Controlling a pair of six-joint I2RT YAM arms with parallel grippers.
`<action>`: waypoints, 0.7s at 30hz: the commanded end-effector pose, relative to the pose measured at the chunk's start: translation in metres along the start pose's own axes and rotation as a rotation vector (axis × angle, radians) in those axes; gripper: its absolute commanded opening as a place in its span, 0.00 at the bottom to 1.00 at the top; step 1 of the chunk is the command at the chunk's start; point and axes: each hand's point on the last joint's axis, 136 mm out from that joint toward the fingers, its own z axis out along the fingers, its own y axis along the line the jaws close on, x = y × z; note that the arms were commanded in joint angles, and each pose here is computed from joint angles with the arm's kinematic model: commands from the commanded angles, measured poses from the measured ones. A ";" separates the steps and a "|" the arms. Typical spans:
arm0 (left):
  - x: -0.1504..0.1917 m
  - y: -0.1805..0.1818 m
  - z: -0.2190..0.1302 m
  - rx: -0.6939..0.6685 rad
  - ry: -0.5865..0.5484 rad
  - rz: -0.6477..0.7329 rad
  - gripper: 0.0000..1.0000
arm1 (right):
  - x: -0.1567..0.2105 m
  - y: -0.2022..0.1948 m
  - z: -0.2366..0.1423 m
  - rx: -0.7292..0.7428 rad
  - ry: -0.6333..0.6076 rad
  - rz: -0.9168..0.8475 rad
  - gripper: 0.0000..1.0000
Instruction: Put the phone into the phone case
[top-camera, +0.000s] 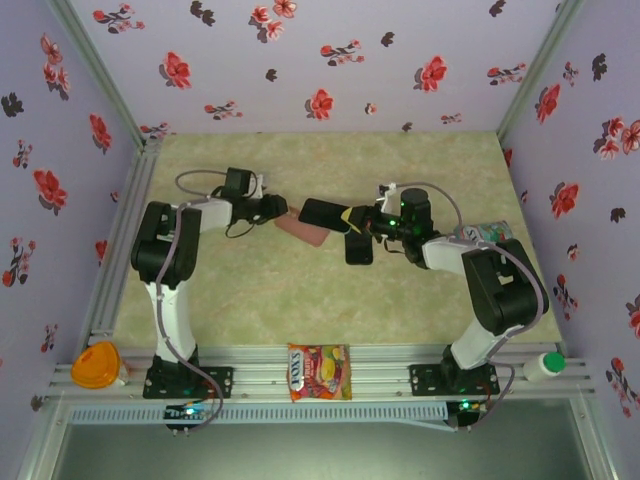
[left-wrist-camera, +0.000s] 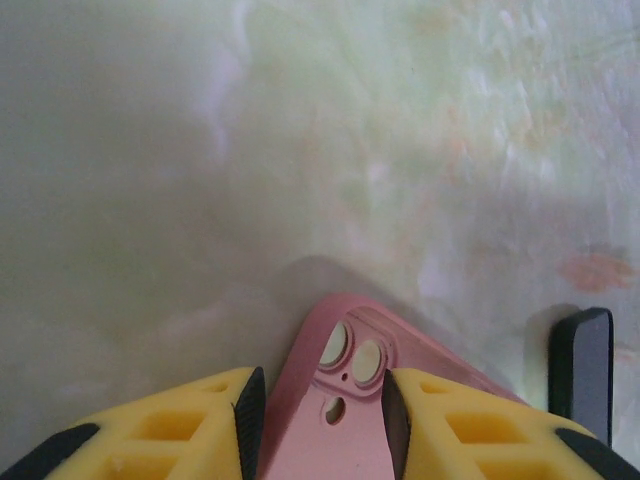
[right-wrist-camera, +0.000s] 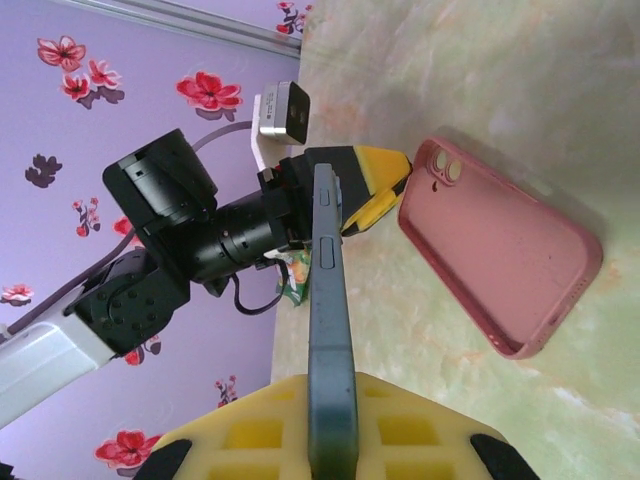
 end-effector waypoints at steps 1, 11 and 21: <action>0.024 -0.008 -0.005 0.020 0.053 -0.063 0.40 | -0.001 0.001 0.003 -0.024 0.016 -0.030 0.00; 0.002 -0.002 -0.027 0.028 -0.022 -0.106 0.40 | -0.007 -0.020 0.029 0.016 0.037 0.026 0.00; -0.009 0.003 -0.025 0.043 -0.024 -0.107 0.41 | -0.007 -0.027 0.053 0.037 0.067 0.044 0.00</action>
